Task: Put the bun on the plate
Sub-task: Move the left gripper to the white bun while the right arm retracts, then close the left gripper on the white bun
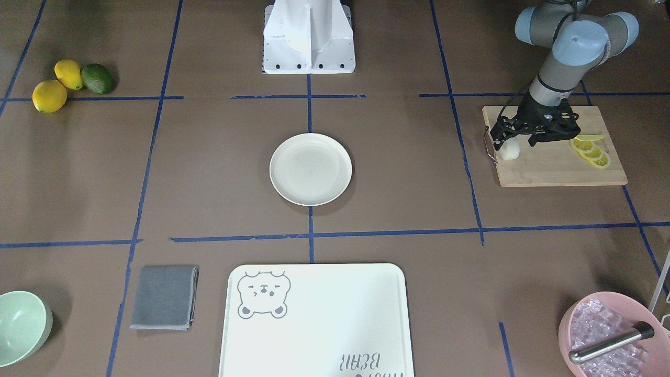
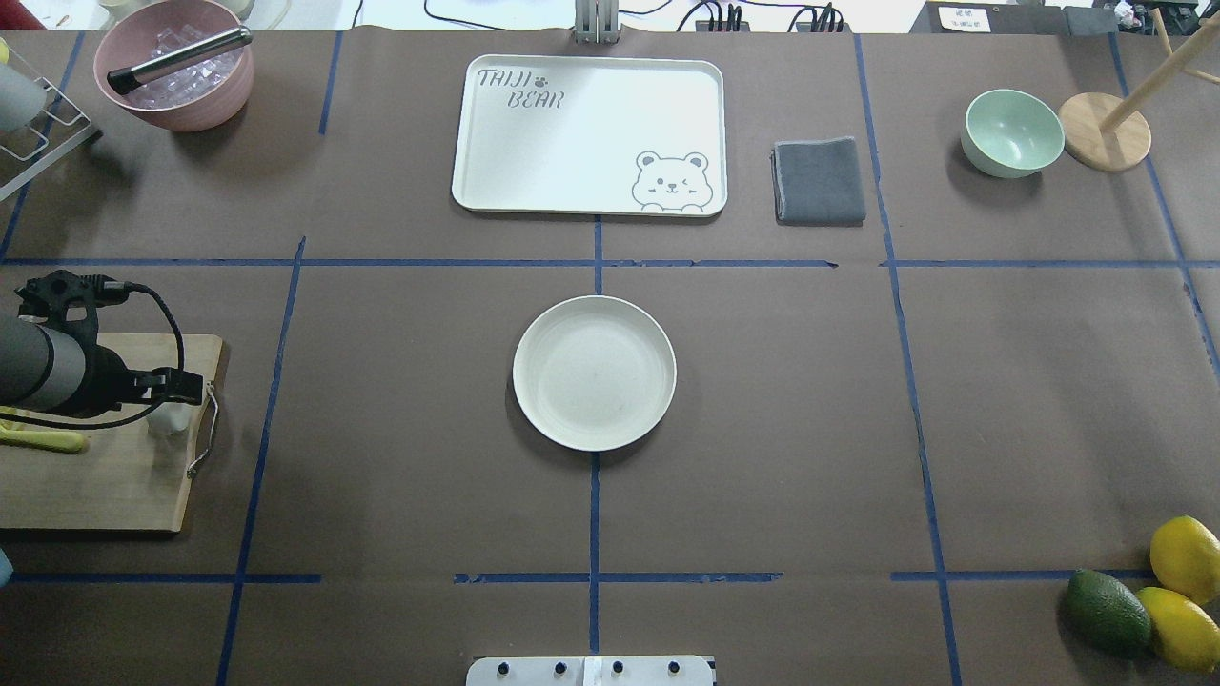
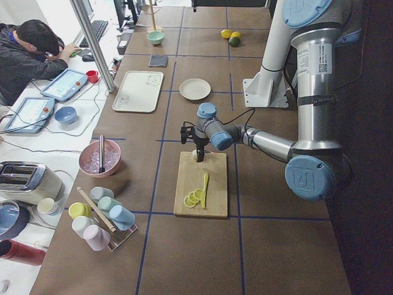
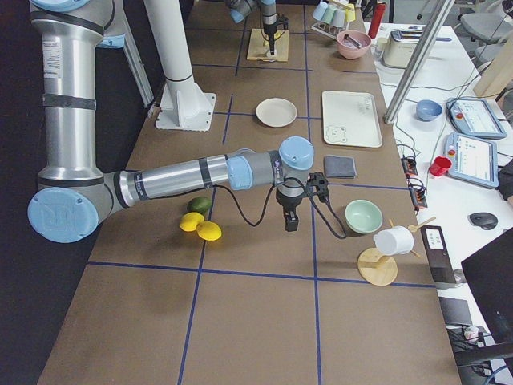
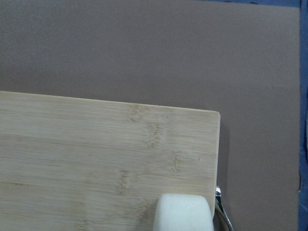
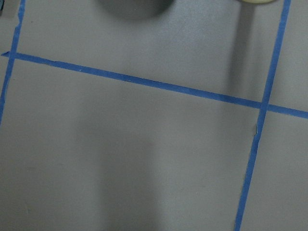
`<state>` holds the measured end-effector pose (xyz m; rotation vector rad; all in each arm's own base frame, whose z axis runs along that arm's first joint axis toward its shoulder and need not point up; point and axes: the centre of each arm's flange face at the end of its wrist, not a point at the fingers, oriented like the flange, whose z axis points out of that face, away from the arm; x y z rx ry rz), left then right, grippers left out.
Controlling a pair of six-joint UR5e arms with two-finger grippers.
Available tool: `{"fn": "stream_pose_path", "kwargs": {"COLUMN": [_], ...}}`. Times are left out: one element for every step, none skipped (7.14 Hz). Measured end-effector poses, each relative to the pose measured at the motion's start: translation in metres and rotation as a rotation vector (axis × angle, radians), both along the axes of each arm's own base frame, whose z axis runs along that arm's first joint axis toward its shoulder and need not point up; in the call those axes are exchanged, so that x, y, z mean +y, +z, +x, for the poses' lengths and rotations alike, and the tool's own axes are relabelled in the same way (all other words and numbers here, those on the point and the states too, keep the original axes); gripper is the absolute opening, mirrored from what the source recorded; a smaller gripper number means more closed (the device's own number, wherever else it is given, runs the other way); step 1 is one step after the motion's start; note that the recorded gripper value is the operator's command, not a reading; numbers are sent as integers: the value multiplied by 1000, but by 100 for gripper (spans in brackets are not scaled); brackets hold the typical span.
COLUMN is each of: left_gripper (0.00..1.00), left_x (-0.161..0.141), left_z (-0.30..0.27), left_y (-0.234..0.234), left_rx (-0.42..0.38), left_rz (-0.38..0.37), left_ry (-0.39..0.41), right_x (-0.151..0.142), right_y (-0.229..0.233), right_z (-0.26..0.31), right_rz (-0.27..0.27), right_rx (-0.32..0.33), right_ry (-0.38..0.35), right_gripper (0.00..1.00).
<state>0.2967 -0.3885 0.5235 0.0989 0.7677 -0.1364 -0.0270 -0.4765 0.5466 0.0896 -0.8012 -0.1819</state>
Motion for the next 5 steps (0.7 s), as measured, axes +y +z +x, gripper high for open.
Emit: {"fn": "stream_pose_path", "kwargs": {"left_gripper": [87, 77, 69, 62, 58], "left_x": [1, 1, 1, 2, 2], "left_z": [1, 1, 1, 1, 1], "left_y": [0, 0, -1, -3, -5], "left_rx": [0, 1, 2, 5, 7], "left_rz": [-1, -2, -2, 0, 2], "left_ry": [2, 2, 3, 3, 3], "right_x": [0, 0, 0, 0, 0], "right_y": [0, 0, -1, -1, -1], "right_z": [1, 1, 2, 2, 2], "right_rz": [-1, -1, -1, 0, 0], "right_rx": [0, 0, -1, -1, -2], "right_ry": [2, 3, 5, 5, 6], "right_gripper": [100, 100, 100, 100, 100]}}
